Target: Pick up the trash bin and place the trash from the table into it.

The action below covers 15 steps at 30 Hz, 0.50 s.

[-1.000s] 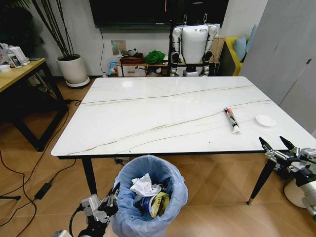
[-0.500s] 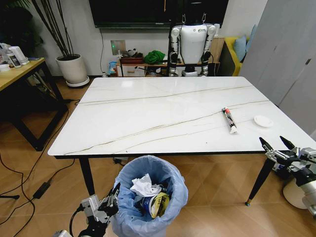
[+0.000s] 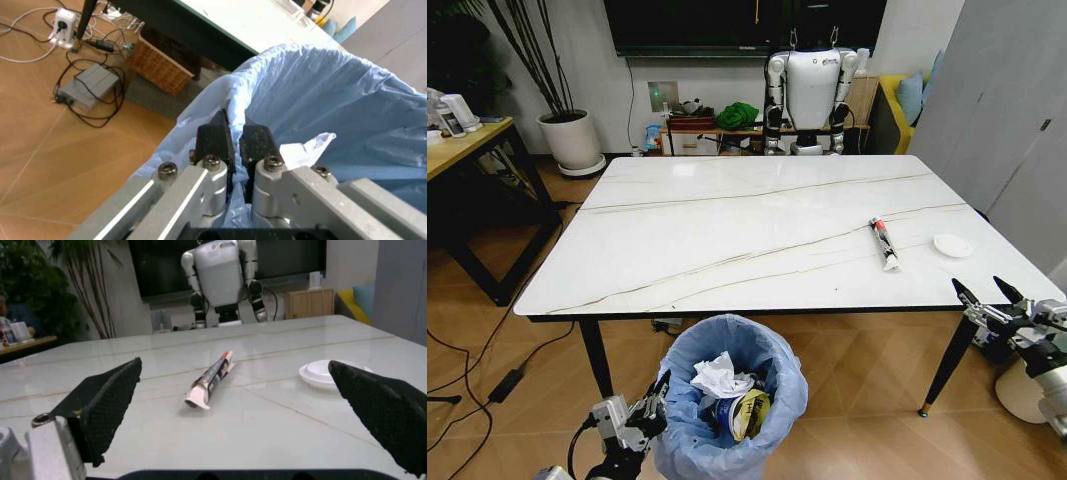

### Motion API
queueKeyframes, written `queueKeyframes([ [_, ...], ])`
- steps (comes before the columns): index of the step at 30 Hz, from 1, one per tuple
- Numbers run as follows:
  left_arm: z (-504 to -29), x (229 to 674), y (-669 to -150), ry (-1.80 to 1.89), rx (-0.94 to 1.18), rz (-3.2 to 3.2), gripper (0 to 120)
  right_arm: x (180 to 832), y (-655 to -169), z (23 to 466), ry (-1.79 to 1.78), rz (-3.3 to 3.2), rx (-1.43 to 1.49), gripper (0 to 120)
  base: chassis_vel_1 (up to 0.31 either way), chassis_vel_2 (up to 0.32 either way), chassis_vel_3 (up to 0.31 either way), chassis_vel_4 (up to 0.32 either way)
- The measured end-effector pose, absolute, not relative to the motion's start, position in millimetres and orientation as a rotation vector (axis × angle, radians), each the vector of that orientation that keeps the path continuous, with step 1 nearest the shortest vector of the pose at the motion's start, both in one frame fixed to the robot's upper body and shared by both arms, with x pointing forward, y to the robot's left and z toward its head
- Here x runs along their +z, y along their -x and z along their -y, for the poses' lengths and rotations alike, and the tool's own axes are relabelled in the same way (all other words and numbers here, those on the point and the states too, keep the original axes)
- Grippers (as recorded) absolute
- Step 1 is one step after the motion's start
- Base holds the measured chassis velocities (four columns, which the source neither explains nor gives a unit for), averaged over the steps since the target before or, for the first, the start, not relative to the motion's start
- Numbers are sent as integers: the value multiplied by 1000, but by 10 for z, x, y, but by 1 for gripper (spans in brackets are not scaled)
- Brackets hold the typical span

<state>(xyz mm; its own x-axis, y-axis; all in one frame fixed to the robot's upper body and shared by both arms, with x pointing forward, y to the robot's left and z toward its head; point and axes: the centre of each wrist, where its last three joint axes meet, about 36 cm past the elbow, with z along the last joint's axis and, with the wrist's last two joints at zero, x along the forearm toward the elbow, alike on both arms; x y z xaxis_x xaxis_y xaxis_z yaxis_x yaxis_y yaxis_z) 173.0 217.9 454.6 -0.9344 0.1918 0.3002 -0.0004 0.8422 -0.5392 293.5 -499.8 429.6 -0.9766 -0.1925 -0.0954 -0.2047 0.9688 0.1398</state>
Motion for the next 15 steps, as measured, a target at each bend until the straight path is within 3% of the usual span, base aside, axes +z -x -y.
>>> queueKeyframes([
  [15, -2166, 4546, -1728, 149, 783, 2674, 0, 4287, -2924, 5003, 306, -3040, 230, 100, -10, -12, 8, 8],
])
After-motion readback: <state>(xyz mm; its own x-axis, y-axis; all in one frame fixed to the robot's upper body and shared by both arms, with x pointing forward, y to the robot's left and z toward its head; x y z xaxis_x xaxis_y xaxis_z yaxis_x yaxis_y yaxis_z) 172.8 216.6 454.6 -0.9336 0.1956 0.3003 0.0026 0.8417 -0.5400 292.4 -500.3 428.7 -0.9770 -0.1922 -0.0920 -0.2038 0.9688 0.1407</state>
